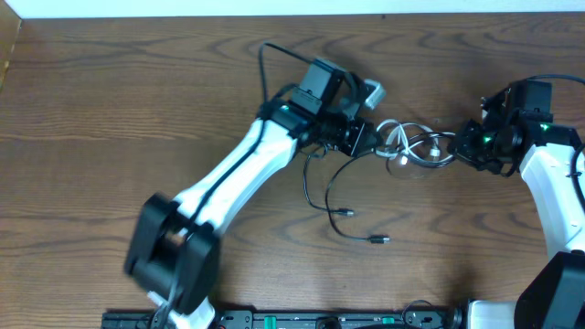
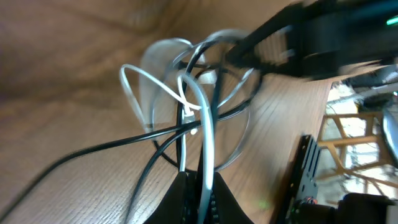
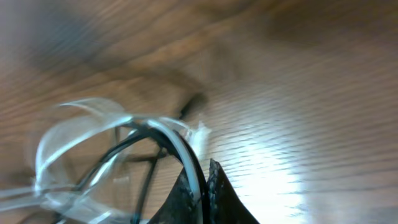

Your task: Untangle cables

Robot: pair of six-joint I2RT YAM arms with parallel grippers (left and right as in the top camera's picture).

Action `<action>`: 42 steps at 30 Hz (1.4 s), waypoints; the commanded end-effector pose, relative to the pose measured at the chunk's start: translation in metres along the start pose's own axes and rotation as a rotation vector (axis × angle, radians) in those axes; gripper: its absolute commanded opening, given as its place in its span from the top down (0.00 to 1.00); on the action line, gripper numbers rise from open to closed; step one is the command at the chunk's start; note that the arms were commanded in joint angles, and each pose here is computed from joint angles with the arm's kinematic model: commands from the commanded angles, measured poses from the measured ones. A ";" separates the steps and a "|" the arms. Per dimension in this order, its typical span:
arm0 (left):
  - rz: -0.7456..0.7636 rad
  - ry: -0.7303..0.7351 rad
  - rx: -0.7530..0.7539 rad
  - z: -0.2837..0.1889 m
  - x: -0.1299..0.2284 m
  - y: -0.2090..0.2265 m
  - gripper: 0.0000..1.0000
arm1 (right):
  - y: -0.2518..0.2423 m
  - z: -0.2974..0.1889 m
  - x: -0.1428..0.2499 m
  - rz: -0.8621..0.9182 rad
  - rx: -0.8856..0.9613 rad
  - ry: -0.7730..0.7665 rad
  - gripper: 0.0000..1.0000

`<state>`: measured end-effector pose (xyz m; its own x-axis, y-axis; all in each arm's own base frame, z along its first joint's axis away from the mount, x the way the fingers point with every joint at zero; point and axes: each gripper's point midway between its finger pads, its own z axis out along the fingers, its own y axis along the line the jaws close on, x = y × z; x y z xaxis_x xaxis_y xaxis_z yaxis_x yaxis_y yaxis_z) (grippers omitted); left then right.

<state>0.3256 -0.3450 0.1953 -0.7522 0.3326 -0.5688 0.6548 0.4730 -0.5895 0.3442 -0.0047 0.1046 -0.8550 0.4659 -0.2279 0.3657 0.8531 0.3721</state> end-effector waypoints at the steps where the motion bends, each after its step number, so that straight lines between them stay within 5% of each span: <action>1: 0.100 -0.138 -0.011 -0.055 -0.029 -0.042 0.92 | -0.029 0.002 -0.001 0.042 0.134 -0.028 0.96; 6: 0.198 -0.274 -0.030 -0.118 -0.040 -0.090 0.93 | -0.038 0.014 0.017 0.048 0.144 0.017 0.91; 9: 0.198 -0.313 -0.110 -0.140 -0.038 -0.092 0.93 | -0.031 0.017 0.026 0.001 0.097 0.055 0.75; 12: 0.183 -0.333 -0.192 -0.156 -0.033 -0.088 0.93 | -0.011 0.018 0.033 -0.070 -0.027 0.094 0.42; 15: 0.166 -0.333 -0.248 -0.164 -0.028 -0.083 0.92 | 0.046 0.004 0.048 -0.268 -0.385 0.141 0.30; 19: 0.122 -0.300 -0.338 -0.163 -0.020 -0.063 0.92 | 0.097 -0.032 0.061 -0.433 -0.771 0.126 0.34; 21: 0.091 -0.271 -0.386 -0.160 -0.014 -0.050 0.93 | 0.103 -0.038 0.062 -0.443 -0.823 0.120 0.37; 35: -0.063 -0.162 -0.480 -0.134 0.003 -0.008 0.92 | 0.095 0.035 0.054 -0.158 -0.283 0.121 0.57; 42: -0.257 -0.123 -0.643 -0.139 0.027 0.024 0.92 | 0.088 0.075 0.071 -0.092 -0.131 0.164 0.64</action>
<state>0.3018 -0.2260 0.2574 -0.7998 0.1573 -0.5792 0.3910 0.8688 -0.3039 0.3409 0.1294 0.0764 -0.9554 0.2425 -0.1687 0.1137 0.8290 0.5476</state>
